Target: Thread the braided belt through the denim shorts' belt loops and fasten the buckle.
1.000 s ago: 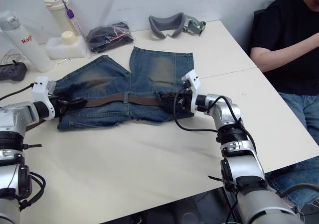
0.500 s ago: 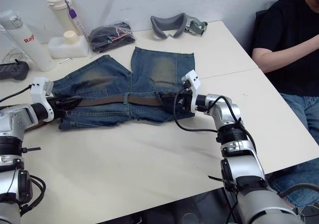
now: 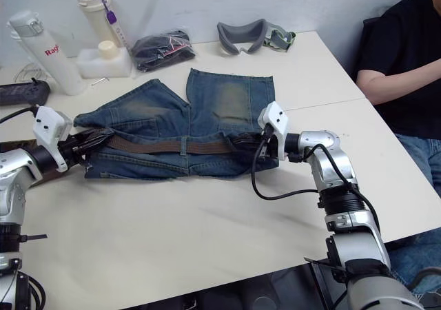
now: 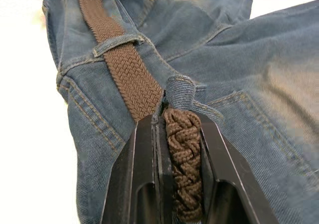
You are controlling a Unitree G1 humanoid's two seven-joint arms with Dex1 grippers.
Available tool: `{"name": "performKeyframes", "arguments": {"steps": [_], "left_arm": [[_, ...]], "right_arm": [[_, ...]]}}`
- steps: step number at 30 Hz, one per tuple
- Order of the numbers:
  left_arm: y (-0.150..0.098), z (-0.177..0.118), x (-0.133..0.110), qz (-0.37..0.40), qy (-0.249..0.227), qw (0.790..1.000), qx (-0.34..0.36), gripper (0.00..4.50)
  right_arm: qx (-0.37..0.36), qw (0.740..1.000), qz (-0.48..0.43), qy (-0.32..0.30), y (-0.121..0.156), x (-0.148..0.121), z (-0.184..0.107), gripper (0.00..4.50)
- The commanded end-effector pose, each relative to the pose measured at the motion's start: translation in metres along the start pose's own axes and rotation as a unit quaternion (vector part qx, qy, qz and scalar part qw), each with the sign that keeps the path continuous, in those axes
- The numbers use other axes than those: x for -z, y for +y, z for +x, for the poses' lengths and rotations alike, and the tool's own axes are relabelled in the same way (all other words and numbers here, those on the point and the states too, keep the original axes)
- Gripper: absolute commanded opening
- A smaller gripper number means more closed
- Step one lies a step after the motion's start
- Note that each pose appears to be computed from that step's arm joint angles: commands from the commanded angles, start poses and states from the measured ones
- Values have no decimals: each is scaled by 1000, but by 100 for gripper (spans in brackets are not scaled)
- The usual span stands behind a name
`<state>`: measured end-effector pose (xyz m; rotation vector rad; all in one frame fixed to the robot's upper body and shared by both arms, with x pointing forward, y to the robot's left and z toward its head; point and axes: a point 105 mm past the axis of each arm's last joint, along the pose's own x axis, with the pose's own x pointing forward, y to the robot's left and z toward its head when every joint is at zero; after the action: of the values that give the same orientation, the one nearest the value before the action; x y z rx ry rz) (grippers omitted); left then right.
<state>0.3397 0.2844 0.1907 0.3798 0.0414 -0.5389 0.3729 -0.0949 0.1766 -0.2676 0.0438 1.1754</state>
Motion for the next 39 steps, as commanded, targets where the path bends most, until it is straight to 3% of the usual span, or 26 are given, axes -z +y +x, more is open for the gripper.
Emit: {"name": "performKeyframes", "arguments": {"steps": [1, 7, 14, 32, 35, 39], "left_arm": [[-2, 0, 4, -9, 10, 1000, -12, 80], [-7, -3, 15, -89, 40, 995, -3, 339], [12, -1, 6, -180, 23, 983, -37, 340], [12, 4, 32, -184, 88, 978, -44, 340], [14, 7, 27, -185, 72, 979, -45, 245], [14, 7, 1, -173, 0, 985, -22, 68]], "right_arm": [[4, 1000, -23, -11, -1, -10, 2, 25], [4, 1000, -22, -12, -2, -12, 3, 25], [6, 1000, -19, -8, -3, -10, 1, 25], [9, 1000, -17, 3, -2, -7, 0, 25], [9, 1000, -16, 1, -2, -8, 1, 25], [9, 1000, -13, 3, -2, -5, 0, 25]]}}
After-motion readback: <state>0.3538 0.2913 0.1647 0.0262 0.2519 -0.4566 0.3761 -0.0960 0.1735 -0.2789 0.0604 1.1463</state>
